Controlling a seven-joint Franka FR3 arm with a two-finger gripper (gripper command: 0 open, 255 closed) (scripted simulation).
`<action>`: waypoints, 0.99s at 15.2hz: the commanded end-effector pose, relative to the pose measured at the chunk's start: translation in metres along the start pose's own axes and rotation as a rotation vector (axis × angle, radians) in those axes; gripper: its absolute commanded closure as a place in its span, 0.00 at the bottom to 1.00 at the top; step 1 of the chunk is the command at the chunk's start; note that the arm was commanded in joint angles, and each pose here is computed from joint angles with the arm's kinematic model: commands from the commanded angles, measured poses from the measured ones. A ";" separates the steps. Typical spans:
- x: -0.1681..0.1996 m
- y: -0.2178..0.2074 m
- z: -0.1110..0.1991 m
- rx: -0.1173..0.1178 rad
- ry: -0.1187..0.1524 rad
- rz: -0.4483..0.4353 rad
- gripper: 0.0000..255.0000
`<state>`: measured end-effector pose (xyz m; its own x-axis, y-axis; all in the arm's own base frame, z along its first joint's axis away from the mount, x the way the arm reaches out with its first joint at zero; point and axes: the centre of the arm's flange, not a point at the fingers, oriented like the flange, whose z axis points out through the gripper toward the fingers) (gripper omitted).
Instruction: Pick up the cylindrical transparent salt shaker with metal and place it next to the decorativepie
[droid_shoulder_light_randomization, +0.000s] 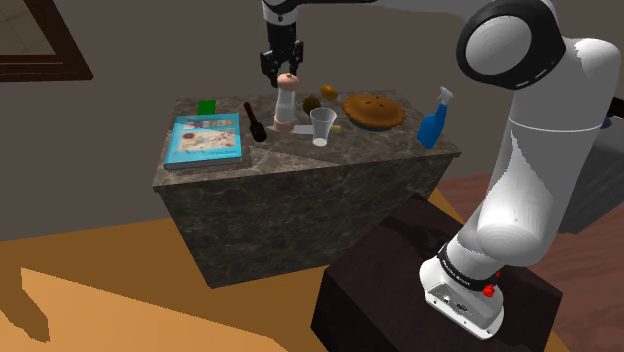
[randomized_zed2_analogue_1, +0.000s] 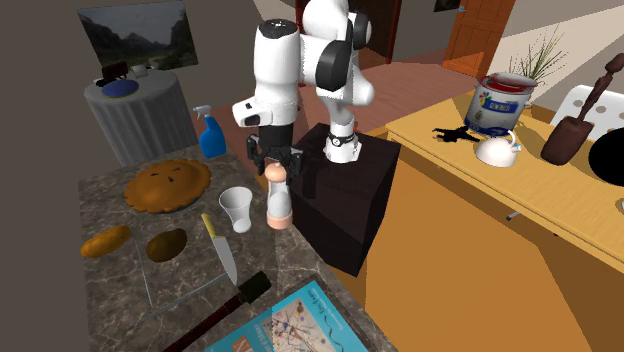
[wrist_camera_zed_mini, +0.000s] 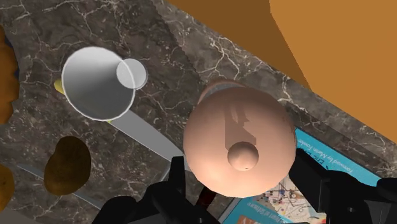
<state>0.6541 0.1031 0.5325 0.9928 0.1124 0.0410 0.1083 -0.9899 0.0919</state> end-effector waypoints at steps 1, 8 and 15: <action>0.000 0.001 -0.011 0.000 0.000 0.000 1.00; 0.002 0.004 -0.048 0.000 0.000 0.000 1.00; 0.003 0.008 -0.084 0.000 0.000 0.000 1.00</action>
<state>0.6541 0.1033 0.6110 0.9928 0.1125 0.0412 0.1084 -0.9899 0.0918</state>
